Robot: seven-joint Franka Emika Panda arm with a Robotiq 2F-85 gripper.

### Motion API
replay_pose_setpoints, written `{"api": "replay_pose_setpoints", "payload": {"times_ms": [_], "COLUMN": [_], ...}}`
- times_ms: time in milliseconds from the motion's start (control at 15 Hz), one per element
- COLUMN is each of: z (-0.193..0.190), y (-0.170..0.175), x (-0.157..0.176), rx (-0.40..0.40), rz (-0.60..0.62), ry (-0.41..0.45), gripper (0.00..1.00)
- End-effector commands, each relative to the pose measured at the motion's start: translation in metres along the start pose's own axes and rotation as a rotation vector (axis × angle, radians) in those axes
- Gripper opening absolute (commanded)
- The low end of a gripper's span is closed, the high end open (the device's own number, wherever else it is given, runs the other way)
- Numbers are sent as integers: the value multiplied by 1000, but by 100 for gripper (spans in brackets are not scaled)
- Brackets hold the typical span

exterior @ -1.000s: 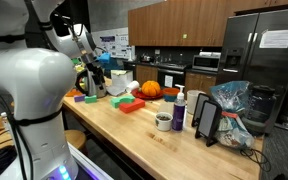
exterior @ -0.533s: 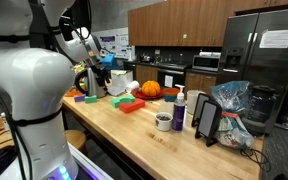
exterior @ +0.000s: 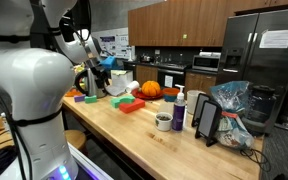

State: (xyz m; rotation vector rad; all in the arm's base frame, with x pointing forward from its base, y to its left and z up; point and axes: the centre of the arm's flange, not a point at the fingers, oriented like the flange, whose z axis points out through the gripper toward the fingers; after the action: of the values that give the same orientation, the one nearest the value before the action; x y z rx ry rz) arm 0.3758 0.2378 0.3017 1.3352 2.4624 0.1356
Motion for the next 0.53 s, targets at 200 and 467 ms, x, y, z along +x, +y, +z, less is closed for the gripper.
{"api": "replay_pose_setpoints", "payload": {"times_ms": [200,467], "z": [22,23], "y": [-10,-1], "x": [-2,4], "rx": [44,5], "rz": [112,186], "ry": [124,182], "gripper": [100,100]}}
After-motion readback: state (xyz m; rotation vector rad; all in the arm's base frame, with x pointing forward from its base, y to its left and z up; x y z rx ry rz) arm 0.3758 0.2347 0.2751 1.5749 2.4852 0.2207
